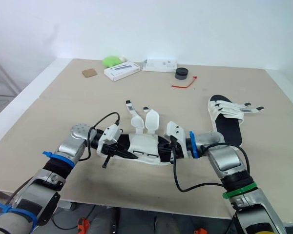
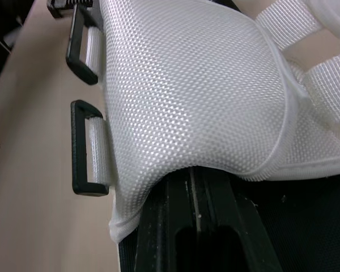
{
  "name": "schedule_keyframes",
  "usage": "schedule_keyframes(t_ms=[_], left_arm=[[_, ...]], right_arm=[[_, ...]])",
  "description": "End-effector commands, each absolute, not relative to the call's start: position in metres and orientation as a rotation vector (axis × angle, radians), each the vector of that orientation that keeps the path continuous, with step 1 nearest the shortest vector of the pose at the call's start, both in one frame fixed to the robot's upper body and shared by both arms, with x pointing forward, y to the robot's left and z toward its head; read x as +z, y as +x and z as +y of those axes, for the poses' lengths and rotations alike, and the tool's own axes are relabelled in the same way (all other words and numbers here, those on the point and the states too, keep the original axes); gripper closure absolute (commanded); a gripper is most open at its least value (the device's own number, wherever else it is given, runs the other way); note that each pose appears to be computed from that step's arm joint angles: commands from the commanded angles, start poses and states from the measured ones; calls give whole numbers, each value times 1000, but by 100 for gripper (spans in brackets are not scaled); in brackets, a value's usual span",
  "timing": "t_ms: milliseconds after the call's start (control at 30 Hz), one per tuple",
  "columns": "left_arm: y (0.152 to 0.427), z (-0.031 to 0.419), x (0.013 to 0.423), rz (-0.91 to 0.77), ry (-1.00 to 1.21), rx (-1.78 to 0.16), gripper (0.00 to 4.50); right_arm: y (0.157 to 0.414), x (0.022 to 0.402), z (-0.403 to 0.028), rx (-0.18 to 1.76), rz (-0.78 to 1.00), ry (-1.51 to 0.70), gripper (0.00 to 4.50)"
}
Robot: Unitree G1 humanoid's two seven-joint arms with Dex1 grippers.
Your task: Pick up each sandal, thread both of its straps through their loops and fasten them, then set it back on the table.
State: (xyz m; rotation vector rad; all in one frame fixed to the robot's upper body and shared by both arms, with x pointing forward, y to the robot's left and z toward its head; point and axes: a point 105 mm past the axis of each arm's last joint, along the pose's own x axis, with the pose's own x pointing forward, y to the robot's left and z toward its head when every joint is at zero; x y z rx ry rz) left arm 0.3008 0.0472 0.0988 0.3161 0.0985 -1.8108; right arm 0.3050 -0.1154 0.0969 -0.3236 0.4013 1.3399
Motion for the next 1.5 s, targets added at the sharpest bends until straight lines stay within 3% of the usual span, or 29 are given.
schedule_keyframes(t_ms=[33, 567, 700, 867, 900, 967, 1133, 1267, 1400, 1500], left_arm=[[285, 40, 92, 107, 262, -1865, 450], [289, 78, 126, 3, 308, -1713, 450], [288, 85, 131, 61, 231, -1697, 322], [284, 89, 147, 71, 171, -1663, 113], [284, 96, 150, 122, 129, -1643, 63], [282, 108, 153, 231, 44, -1612, 11], [301, 137, 153, 413, -204, -1390, 4], [322, 147, 165, 454, -510, -1255, 4], [358, 149, 147, 509, -661, -1018, 4], [375, 138, 143, 530, -746, -953, 4]], right_arm=[[287, 46, -116, 1387, 609, -298, 445], [291, 52, -114, 1391, 594, -184, 445], [290, 52, -114, 1396, 593, -187, 450], [289, 52, -113, 1402, 592, -186, 450], [289, 52, -113, 1402, 591, -187, 450], [289, 53, -113, 1402, 589, -188, 450], [290, 55, -112, 1402, 581, -189, 450], [291, 55, -111, 1401, 577, -189, 450], [289, 54, -108, 1403, 575, -186, 450], [288, 54, -108, 1401, 575, -184, 450]])
